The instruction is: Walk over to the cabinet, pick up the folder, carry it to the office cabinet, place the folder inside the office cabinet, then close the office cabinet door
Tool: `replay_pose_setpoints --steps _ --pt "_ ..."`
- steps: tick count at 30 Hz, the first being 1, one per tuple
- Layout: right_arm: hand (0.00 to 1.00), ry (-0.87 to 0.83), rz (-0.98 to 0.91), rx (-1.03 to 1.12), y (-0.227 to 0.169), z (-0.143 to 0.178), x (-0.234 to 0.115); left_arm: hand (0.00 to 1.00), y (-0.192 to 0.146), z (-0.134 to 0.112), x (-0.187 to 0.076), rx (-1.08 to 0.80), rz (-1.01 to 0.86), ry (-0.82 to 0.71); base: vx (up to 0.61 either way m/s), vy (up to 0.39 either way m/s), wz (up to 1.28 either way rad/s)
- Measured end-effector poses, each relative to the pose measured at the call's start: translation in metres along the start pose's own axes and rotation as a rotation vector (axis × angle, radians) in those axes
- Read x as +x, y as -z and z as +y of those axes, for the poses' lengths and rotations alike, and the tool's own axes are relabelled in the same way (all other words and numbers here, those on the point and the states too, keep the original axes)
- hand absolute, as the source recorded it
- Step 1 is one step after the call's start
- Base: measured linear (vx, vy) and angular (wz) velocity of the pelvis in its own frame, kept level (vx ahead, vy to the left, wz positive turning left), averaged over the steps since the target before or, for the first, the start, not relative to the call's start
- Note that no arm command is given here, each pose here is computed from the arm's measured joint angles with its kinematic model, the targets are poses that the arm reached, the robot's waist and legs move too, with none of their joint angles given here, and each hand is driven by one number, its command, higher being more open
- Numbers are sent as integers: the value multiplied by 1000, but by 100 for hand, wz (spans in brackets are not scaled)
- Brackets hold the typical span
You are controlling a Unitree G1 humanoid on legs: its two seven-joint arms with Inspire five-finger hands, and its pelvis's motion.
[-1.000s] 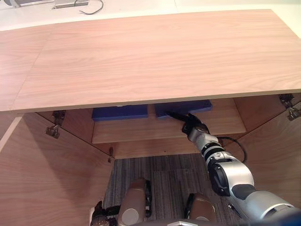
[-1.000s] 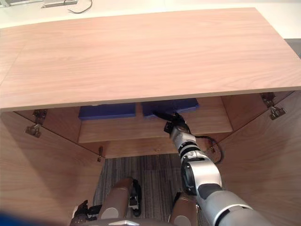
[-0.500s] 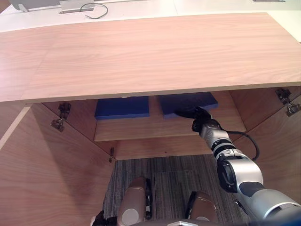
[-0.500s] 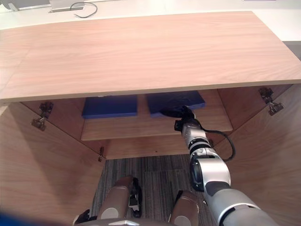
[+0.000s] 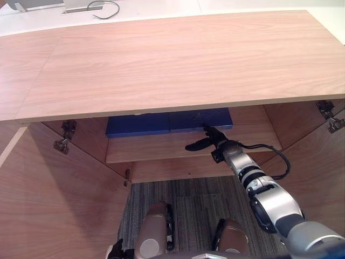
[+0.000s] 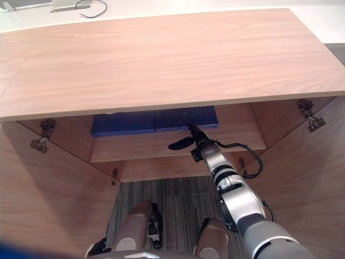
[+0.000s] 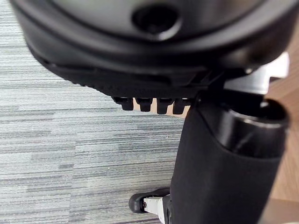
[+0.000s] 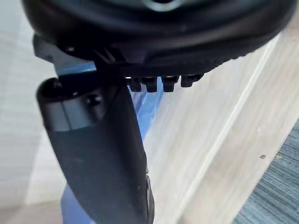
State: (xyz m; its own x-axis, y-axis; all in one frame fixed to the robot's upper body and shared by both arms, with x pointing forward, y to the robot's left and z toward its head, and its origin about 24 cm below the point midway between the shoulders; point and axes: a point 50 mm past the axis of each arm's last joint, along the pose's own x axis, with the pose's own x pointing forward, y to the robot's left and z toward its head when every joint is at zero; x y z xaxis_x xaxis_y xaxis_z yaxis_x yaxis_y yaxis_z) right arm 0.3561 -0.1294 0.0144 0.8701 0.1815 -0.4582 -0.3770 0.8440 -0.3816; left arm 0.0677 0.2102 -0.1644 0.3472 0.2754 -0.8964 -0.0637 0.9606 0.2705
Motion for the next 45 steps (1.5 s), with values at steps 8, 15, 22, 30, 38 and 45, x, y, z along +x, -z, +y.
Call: replay_pose_setpoints --steps 8,15,22,30,38,45 --pt "100 -145 25 -369 18 31 -3 100 -1 3 1 94 -23 22 0 0 0" --pt "100 -173 76 -920 43 67 -7 100 1 7 2 196 -13 13 30 14 0" --pt "100 -293 110 -1151 64 90 -16 100 6 11 2 274 13 6 27 -13 -20" --pt "100 -266 -4 -1085 46 91 -18 100 8 20 2 293 17 -30 34 -76 -30" --pt "100 -251 214 -365 117 109 -47 100 14 15 0 250 41 8 -76 11 -55" --pt "100 2 415 86 183 79 -90 100 27 22 -8 139 47 39 -230 53 -127"
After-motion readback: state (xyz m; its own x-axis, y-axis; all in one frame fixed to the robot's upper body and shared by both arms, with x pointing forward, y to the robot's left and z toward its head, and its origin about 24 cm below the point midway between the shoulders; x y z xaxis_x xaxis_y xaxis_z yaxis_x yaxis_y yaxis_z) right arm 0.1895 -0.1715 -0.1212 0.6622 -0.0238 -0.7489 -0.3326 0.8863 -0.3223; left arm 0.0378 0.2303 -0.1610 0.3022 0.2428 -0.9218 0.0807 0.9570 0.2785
